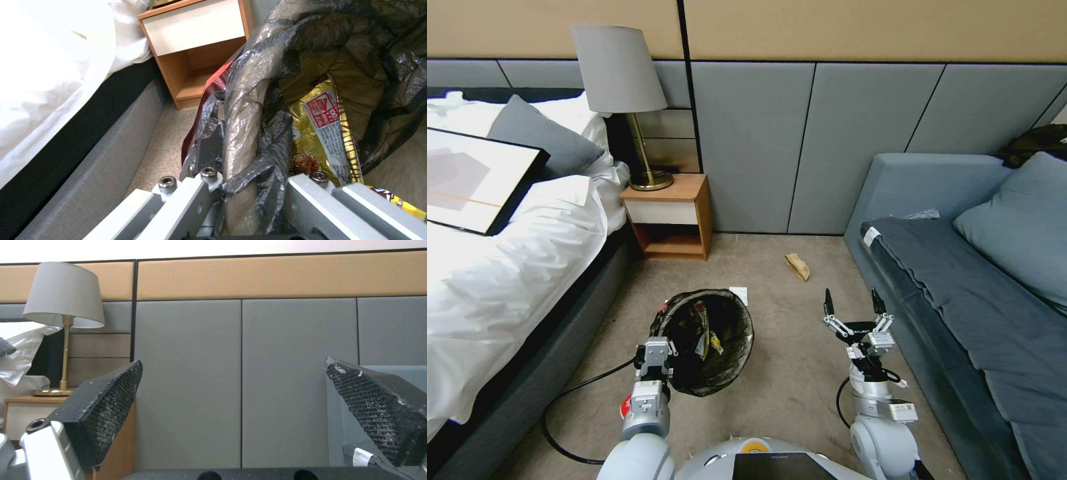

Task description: Pick up the trash bin, then pick up the garbage from the floor and place it into the trash bin.

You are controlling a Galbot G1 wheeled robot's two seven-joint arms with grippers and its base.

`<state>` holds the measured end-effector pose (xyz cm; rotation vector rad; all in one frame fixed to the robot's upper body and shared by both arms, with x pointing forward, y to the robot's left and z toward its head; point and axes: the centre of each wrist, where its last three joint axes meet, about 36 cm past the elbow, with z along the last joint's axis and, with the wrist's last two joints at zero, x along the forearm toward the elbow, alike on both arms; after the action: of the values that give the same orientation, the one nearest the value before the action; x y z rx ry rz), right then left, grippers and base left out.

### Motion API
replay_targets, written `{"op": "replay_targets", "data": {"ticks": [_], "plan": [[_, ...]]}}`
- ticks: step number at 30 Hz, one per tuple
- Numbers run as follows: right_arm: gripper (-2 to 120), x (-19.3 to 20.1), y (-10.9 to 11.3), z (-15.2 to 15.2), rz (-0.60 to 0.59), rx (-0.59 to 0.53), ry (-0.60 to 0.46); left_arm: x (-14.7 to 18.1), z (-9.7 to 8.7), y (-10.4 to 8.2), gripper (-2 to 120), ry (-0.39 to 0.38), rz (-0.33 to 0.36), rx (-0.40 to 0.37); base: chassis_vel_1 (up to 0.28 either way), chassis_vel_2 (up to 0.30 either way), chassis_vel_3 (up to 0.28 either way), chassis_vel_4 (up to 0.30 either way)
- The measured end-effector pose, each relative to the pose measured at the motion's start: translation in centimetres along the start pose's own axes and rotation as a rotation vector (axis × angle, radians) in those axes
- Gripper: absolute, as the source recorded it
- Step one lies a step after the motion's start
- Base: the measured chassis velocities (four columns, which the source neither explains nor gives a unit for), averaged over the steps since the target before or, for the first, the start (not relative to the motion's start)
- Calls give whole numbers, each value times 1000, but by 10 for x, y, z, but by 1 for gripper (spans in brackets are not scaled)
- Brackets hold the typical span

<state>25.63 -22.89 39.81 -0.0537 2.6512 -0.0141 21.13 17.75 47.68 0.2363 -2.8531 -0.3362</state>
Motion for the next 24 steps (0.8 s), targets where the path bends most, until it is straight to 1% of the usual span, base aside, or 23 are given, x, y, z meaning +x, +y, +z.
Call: {"op": "replay_targets", "data": {"ticks": [4, 11, 16, 21, 24], "plan": [[100, -1, 0, 0, -1, -1, -1, 0, 0, 0, 1, 1, 0, 0, -88, 65, 66, -81], [100, -2, 0, 1, -5, -4, -2, 1, 1, -1, 1, 3, -2, 0, -186, 192, 172, -191], [100, -3, 1, 1, -8, -7, -3, 1, 1, -2, 1, 4, -4, 3, -250, 259, 266, -237], [100, -2, 2, 2, -9, -7, 0, 1, 1, -1, 1, 3, -4, 2, -293, 280, 273, -297], [100, -2, 2, 2, -9, -7, 0, 1, 1, -2, 1, 2, -5, 3, -316, 347, 347, -332]]}}
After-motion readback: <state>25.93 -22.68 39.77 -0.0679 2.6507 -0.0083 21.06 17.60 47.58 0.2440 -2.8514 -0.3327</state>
